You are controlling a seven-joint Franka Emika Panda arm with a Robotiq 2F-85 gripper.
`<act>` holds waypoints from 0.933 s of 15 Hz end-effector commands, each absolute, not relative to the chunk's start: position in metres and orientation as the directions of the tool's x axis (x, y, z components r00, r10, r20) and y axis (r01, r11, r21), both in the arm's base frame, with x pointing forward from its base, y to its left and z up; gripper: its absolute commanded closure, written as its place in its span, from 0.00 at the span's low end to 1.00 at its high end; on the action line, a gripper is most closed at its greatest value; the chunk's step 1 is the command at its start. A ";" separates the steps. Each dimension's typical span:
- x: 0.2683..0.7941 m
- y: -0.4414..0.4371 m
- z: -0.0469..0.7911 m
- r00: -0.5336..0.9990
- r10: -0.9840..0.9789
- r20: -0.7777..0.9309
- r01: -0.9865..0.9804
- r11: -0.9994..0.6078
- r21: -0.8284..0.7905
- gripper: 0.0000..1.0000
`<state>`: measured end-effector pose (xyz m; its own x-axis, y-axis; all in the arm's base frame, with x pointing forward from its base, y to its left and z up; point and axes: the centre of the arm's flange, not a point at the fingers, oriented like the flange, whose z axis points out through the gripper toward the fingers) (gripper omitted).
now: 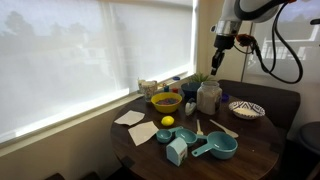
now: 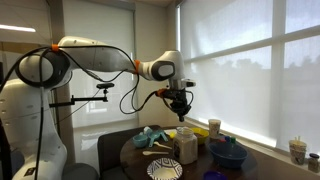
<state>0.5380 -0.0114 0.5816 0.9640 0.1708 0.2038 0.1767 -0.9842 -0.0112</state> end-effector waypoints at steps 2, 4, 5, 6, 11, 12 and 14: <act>0.538 -0.011 0.581 0.964 0.170 0.203 0.176 -0.984 -0.012 0.95; 0.538 -0.011 0.581 0.965 0.169 0.203 0.175 -0.984 -0.013 0.95; 0.538 -0.011 0.581 0.965 0.169 0.203 0.175 -0.984 -0.013 0.95; 0.538 -0.011 0.581 0.965 0.169 0.203 0.175 -0.984 -0.013 0.95; 0.533 0.023 0.588 0.969 0.153 0.194 0.173 -0.981 -0.090 0.99; 0.531 0.034 0.587 0.974 0.143 0.178 0.164 -0.980 -0.113 0.99; 0.523 0.056 0.580 0.993 0.084 0.086 0.093 -0.991 -0.099 0.99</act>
<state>0.5342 0.0242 0.5784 0.9721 0.1572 0.1743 0.1729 -0.9818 -0.0787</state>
